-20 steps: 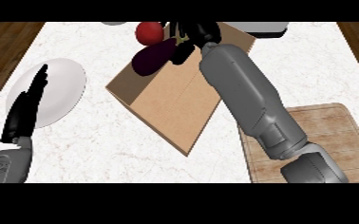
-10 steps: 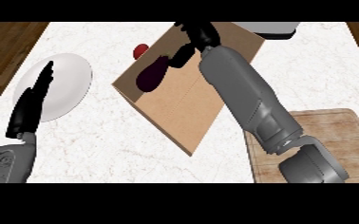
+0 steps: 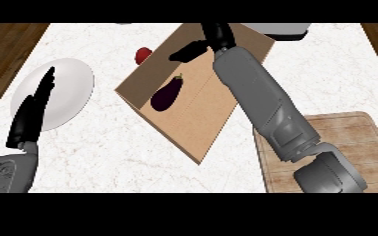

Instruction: Pick the eggplant from the cutting board and place it in the cardboard box

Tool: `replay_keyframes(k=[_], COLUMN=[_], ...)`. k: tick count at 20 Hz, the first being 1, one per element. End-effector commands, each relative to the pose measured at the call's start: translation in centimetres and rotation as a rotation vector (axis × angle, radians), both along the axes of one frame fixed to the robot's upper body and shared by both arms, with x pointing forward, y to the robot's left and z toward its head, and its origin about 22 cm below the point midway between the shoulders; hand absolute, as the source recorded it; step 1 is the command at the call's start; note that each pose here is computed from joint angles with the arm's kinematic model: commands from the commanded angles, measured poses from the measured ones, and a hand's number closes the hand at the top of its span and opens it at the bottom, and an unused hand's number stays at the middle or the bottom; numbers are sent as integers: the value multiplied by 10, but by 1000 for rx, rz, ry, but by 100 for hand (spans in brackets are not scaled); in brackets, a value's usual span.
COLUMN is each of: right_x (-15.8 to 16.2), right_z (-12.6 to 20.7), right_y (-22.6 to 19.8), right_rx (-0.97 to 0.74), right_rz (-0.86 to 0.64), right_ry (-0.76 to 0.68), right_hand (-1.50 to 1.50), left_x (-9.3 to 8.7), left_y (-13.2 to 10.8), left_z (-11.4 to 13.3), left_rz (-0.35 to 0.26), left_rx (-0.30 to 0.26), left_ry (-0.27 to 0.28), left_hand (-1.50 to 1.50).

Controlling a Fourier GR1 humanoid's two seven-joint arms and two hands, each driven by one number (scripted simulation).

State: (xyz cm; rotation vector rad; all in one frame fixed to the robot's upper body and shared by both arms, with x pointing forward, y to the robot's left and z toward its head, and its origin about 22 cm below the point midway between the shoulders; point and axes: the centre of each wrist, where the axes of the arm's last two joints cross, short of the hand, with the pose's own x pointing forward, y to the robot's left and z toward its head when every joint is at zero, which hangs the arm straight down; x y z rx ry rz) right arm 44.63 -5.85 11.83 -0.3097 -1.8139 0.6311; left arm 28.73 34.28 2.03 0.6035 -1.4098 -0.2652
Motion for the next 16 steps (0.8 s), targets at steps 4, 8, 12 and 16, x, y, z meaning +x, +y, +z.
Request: replay_keyframes(k=[4, 8, 12, 16], right_x=[12, 20, 20, 17], right_z=[20, 17, -1, 3], right_y=[-21, -71, -151, -199], right_rx=[232, 291, 295, 275], right_rz=[-28, -14, -101, -114], right_ry=[-23, -13, -3, -17], right_hand=[-150, -150, -150, -150], left_x=[-11, -18, -25, -22], left_y=[9, -4, 12, 14], left_z=[13, -12, 2, -3], left_rz=[51, 57, 45, 40], left_rx=[18, -10, 1, -8], left_ry=[12, 10, 2, 8], left_hand=[0, 0, 0, 0])
